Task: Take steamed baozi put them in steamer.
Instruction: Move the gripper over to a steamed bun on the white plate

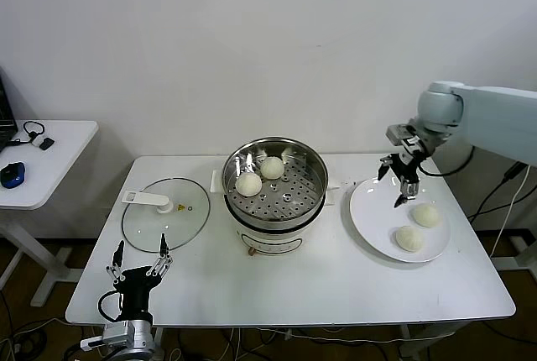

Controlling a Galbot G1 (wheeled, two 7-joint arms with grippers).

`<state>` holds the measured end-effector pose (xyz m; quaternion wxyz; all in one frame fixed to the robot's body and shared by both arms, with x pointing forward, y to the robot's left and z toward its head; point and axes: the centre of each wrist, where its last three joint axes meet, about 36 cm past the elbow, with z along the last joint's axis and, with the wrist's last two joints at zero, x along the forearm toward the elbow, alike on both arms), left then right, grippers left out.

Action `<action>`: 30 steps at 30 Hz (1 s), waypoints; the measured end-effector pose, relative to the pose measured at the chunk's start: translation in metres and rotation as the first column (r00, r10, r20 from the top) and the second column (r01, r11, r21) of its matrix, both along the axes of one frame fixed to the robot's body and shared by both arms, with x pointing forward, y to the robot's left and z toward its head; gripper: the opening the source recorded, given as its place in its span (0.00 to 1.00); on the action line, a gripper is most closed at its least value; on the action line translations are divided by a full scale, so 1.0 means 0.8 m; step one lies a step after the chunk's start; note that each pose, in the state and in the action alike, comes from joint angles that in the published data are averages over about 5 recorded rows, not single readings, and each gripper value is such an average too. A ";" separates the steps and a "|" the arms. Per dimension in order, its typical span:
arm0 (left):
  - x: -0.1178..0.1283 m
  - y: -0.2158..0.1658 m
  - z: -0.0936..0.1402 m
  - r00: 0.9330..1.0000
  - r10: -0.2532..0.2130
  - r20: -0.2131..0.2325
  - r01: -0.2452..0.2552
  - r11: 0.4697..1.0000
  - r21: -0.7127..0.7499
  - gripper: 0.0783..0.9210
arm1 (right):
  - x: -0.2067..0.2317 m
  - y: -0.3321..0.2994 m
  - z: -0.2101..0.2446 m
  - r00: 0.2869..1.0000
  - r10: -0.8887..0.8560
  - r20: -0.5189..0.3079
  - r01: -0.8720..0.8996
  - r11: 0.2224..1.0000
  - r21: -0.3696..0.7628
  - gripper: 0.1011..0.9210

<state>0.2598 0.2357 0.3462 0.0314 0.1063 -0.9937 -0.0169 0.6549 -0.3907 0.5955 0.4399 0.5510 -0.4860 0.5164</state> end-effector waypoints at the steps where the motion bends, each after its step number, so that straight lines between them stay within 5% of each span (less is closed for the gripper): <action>1: 0.000 0.000 0.000 1.000 0.000 0.000 0.000 1.000 0.000 0.88 | -0.003 -0.007 -0.007 1.000 -0.007 -0.003 0.007 1.000 -0.002 0.88; 30: 0.002 0.003 -0.004 1.000 0.008 -0.004 -0.008 1.000 0.003 0.88 | -0.037 -0.079 -0.141 0.993 -0.107 -0.042 0.106 0.994 -0.031 0.88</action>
